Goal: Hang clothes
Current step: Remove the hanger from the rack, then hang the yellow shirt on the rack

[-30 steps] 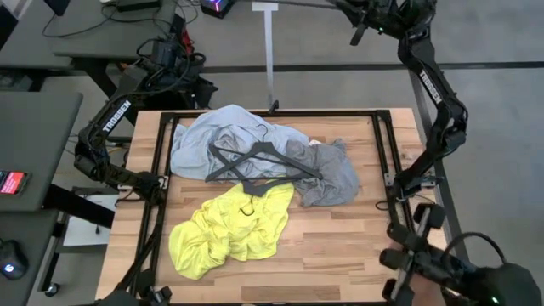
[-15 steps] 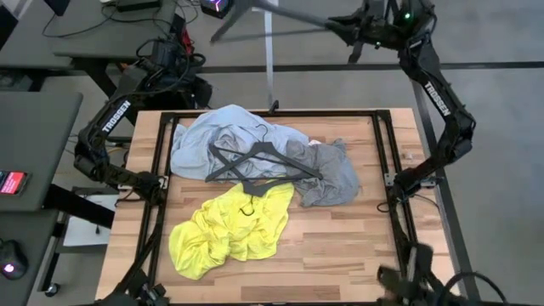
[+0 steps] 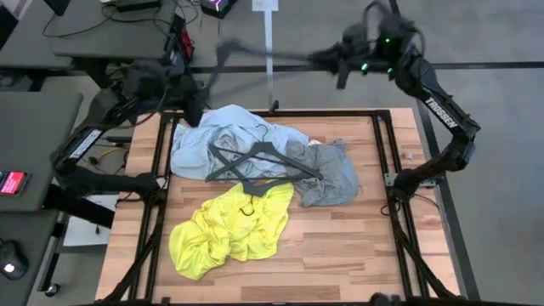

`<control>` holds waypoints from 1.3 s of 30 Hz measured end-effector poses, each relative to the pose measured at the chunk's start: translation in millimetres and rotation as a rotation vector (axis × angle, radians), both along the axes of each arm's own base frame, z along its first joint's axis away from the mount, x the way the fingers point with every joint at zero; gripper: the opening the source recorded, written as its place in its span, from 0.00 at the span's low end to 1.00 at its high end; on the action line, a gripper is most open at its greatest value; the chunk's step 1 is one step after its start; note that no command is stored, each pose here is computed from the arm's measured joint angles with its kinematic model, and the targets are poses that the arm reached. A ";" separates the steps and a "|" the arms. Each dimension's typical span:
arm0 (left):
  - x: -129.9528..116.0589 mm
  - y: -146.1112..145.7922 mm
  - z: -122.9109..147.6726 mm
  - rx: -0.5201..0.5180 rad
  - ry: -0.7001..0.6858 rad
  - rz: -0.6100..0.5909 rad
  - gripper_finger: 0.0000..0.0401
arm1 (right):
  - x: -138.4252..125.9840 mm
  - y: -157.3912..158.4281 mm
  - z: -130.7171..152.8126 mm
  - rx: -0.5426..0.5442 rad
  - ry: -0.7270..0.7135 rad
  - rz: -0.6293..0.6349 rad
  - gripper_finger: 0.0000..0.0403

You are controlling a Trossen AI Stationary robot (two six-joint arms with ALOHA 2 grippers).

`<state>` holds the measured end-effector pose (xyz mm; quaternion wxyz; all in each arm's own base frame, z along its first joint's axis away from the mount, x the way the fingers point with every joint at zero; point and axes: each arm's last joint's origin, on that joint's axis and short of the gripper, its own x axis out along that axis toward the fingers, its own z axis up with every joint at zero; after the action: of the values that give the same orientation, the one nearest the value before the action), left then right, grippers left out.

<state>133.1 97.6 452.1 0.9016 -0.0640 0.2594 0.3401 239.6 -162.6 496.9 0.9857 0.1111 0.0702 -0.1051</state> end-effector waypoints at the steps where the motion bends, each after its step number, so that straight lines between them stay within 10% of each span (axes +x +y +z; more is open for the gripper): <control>1: -3.7 -7.1 -0.8 -0.020 0.008 -0.004 0.27 | 7.7 4.0 -8.3 0.019 0.037 0.013 0.07; 19: -3.4 -63.2 -26.3 -0.209 0.154 -0.083 0.27 | 81.6 61.7 -151.9 0.382 0.145 -0.076 0.07; 25: 7.3 -68.9 -52.3 -0.235 0.247 -0.117 0.27 | 74.7 76.2 -197.6 0.493 0.378 -0.098 0.28; 39: 36.1 -85.3 -95.2 -0.531 0.355 -0.474 0.27 | 62.4 92.3 -168.4 0.369 0.589 -0.012 0.60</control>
<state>169.2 12.3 356.9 0.8484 -0.1737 0.4977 0.0492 301.9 -70.2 328.5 0.8858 0.2529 0.3690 -0.1238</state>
